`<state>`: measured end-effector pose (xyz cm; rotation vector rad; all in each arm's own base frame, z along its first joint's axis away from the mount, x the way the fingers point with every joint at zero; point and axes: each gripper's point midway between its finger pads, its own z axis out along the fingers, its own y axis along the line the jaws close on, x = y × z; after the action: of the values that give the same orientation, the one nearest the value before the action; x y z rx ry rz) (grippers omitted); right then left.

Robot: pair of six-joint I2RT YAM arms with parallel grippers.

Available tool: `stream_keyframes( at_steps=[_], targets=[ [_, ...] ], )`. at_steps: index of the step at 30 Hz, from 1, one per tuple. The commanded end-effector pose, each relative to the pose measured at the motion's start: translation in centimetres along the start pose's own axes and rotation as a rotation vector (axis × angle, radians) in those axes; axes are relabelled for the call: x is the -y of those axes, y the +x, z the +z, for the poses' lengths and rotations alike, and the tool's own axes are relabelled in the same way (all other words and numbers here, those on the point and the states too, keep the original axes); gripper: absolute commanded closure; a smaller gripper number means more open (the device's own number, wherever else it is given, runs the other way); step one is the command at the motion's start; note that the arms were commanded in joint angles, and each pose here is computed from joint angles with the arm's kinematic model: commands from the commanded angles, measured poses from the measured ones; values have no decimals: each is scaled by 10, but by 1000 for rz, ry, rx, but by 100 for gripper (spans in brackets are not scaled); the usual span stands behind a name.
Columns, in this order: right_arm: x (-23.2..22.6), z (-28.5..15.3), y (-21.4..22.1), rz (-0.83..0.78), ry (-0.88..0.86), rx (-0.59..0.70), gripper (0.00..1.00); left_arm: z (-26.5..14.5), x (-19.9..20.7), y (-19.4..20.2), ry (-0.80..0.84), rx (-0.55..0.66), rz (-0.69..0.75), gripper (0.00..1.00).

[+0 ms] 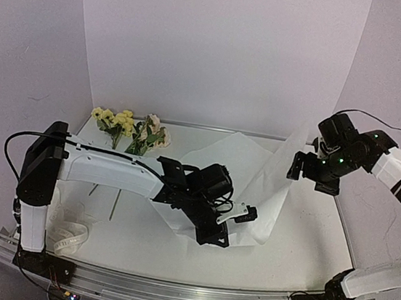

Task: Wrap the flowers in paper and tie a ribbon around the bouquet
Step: Unfold the folded wrapping paper at the center of the board.

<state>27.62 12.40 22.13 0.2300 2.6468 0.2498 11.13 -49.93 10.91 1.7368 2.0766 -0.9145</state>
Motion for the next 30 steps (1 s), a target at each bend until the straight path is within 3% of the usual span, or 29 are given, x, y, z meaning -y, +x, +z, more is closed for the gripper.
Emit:
stream_keyframes(
  at_steps=[1, 8, 15, 19, 21, 24, 30],
  targets=[
    [54, -5, 19, 1, 213, -20, 2, 2, 12, 0, 33, -31, -25, 100],
    [64, 24, 42, 76, 169, -178, 2, 0, 18, -7, 49, -14, -34, 91],
    [38, 63, 37, 95, 103, -285, 2, -17, 13, -24, -27, 91, -85, 40],
    [22, 93, 38, 129, 44, -343, 5, -44, -4, -30, -119, 181, -191, 26],
    [13, 107, 38, 150, 16, -354, 7, -58, -23, -28, -170, 217, -282, 22],
    [7, 123, 43, 134, 21, -383, 10, -86, -71, -10, -295, 280, -529, 20],
    [1, 144, 57, 118, 33, -431, 12, -143, -169, 91, -491, 376, -1142, 17]
  ],
)
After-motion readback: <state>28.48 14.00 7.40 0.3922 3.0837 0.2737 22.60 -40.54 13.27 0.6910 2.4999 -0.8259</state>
